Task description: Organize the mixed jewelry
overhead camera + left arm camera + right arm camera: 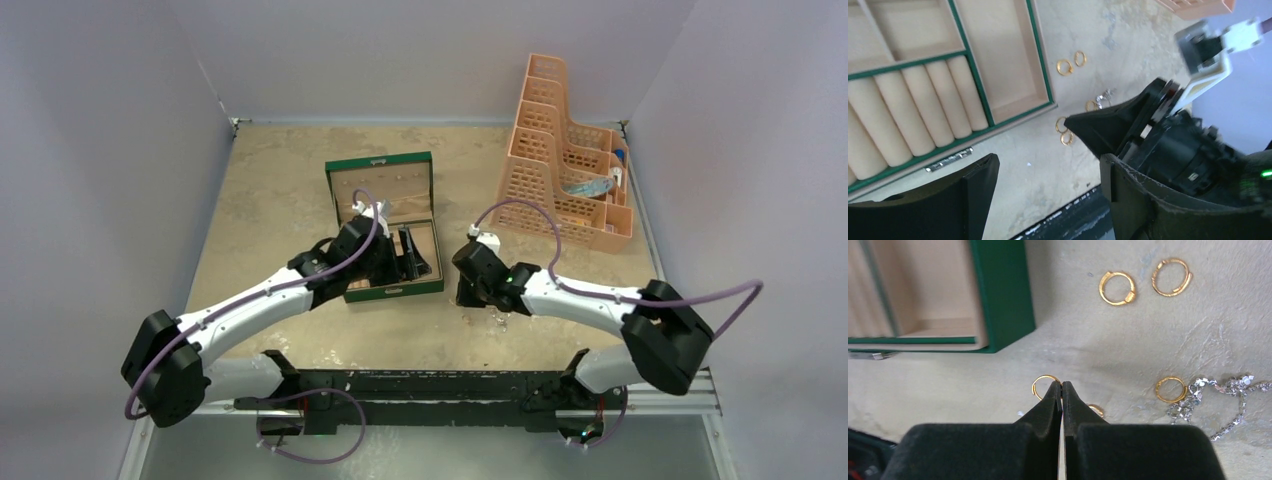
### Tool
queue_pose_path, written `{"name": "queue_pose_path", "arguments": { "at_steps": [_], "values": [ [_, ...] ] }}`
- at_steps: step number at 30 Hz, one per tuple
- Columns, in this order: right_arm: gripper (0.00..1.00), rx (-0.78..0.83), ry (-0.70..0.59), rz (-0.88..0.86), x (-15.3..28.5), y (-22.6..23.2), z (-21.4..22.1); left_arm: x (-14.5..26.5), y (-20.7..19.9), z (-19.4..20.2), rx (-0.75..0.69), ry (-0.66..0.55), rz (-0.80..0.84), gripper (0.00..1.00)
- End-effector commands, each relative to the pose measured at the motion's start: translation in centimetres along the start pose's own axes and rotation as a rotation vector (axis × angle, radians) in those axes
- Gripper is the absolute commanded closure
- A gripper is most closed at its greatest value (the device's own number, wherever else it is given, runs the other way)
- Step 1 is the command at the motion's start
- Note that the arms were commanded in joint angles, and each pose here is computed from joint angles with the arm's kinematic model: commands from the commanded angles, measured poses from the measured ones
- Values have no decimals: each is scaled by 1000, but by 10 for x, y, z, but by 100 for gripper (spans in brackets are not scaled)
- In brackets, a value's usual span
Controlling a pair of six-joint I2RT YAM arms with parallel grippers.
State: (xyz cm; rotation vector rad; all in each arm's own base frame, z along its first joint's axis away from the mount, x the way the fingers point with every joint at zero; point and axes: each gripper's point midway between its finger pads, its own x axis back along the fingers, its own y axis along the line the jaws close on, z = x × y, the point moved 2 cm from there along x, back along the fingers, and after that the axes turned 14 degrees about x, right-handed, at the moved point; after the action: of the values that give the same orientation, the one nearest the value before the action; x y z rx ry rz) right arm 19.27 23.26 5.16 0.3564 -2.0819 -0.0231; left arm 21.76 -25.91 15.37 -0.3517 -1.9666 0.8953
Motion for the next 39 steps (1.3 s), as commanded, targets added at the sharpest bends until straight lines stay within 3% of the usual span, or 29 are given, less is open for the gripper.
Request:
{"name": "queue_pose_path", "arguments": {
  "at_steps": [1,8,11,18,23,33,39],
  "values": [
    [100,-59,-176,-82,25,14,-36,13,-22,18,48,97,172,28],
    [100,-93,-331,-251,60,40,-72,18,-42,38,124,218,368,34],
    [100,-88,-367,-313,69,51,-82,14,-47,34,153,205,390,46],
    [100,-69,-367,-358,72,60,-84,14,-44,6,220,65,372,52],
    [100,-65,-378,-392,76,65,-86,5,-40,7,220,91,341,57],
    [100,-54,-360,-432,81,68,-81,2,-43,5,193,94,355,83],
    [100,-55,-360,-436,79,69,-80,2,-49,-2,144,65,367,92]
  ]
}}
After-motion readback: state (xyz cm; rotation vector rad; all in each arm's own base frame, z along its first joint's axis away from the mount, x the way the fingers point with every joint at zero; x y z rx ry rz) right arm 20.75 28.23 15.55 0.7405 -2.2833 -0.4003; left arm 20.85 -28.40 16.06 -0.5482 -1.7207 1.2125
